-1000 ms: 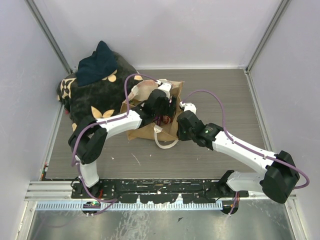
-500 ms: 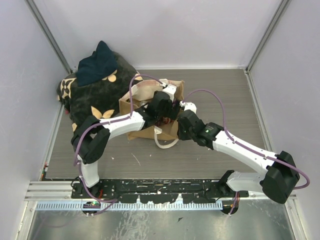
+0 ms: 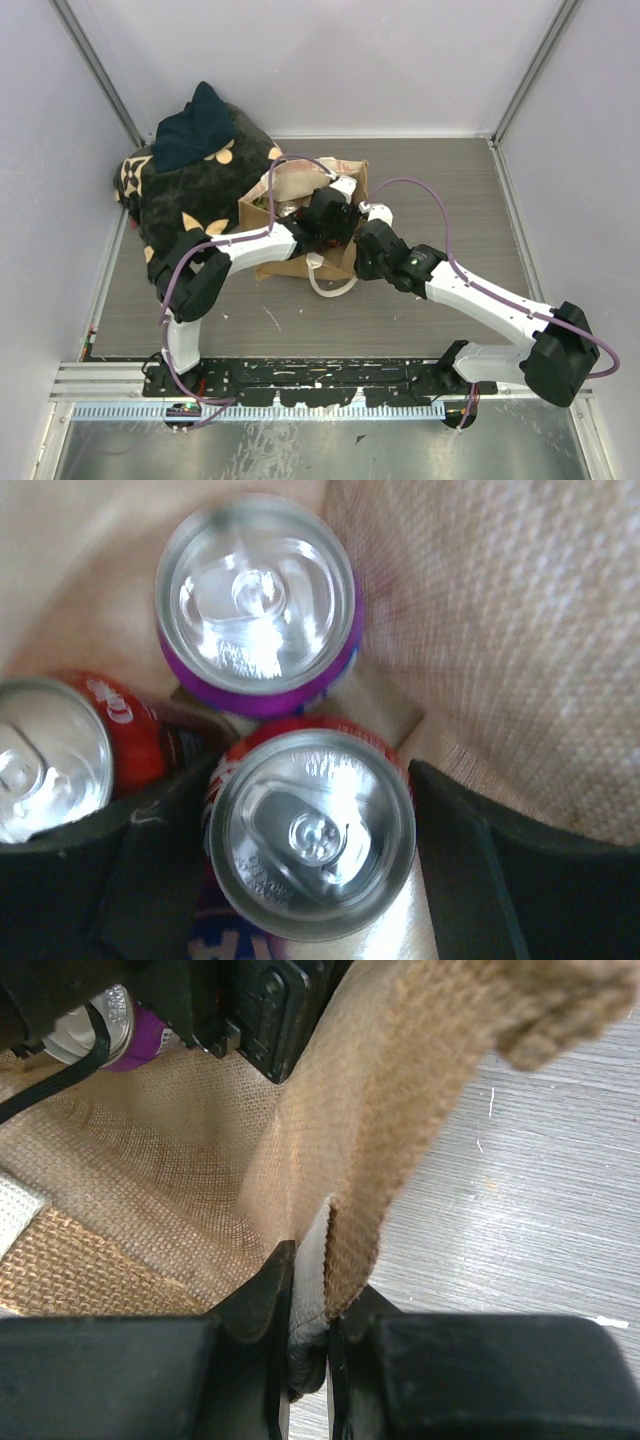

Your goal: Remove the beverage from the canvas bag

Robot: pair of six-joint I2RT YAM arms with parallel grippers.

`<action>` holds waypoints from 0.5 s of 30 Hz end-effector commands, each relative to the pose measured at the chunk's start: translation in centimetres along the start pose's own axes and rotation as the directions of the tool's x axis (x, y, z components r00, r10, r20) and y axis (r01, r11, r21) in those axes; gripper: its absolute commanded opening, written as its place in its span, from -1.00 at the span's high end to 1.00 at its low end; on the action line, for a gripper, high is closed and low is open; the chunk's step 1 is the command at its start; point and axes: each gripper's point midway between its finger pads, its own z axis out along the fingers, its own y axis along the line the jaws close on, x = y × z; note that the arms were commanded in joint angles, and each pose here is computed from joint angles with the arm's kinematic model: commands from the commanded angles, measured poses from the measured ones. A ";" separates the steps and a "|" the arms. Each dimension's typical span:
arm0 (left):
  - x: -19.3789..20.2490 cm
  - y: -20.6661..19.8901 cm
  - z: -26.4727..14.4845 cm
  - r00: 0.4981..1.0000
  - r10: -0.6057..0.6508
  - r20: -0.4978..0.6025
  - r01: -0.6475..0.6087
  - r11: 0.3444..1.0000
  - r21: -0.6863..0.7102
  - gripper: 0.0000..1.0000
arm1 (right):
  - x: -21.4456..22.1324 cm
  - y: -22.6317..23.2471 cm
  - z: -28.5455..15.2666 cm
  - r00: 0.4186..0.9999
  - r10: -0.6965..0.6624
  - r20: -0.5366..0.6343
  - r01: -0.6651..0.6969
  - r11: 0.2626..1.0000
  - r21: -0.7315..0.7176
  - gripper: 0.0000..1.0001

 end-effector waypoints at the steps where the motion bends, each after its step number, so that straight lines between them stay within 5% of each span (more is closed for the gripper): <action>1: 18.4 2.4 -2.6 0.842 0.048 -0.538 -0.086 0.995 -0.045 -0.58 | -1.1 0.2 -0.5 1.000 -0.008 0.029 0.008 1.000 0.002 0.96; 7: 18.7 2.2 -2.8 0.838 0.049 -0.544 -0.080 0.996 -0.034 -0.12 | -1.2 0.2 -0.4 0.999 -0.007 0.033 0.007 1.000 0.003 0.95; 12: 16.9 1.7 -2.8 0.858 0.054 -0.512 -0.073 0.997 -0.017 0.91 | -1.1 0.1 -0.3 0.999 -0.006 0.031 0.006 1.000 0.007 0.95; 15: 13.7 1.4 -3.0 0.892 0.067 -0.448 -0.078 0.997 -0.005 1.00 | -1.0 0.1 -0.2 0.999 -0.008 0.031 0.008 1.000 0.011 0.95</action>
